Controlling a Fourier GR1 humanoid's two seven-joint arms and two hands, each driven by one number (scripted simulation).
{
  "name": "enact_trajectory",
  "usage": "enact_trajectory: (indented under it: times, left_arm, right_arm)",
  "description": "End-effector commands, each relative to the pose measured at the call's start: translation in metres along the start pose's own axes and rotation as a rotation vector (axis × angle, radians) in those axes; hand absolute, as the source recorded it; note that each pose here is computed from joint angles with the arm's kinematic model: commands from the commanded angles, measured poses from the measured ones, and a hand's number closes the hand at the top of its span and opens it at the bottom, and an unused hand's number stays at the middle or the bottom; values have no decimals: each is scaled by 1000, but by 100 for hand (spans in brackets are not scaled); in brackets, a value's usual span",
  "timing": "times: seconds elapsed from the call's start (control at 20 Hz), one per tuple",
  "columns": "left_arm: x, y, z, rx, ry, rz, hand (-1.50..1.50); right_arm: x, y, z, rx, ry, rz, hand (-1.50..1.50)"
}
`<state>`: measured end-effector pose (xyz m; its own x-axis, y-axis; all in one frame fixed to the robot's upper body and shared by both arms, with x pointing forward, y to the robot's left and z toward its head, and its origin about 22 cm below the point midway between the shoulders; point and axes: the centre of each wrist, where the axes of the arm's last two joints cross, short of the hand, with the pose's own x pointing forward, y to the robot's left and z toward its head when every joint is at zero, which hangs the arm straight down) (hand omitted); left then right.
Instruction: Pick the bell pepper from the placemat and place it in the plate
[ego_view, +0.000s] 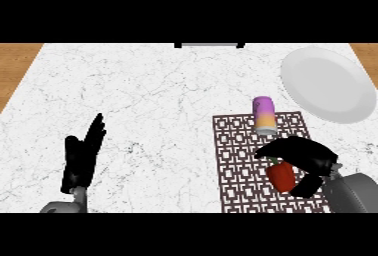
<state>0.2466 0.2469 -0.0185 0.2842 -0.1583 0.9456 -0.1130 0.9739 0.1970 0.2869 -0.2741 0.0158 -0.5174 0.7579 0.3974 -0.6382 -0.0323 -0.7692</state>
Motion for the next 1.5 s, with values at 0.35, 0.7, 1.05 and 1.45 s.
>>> enact_trajectory:
  times: [0.35,0.7,1.05,1.45]
  left_arm:
    - [1,7,-16,2,5,3,0]
    - [3,22,-7,-4,-1,-4,0]
    - [-3,14,-1,0,-8,0,0]
    - [5,6,-2,2,27,-1,0]
  right_arm:
    - [-16,-5,7,-115,-67,98,150]
    - [-36,-40,-17,-309,15,35,150]
    - [-54,-71,13,-563,68,67,150]
    - [-52,-124,57,-985,73,1,150]
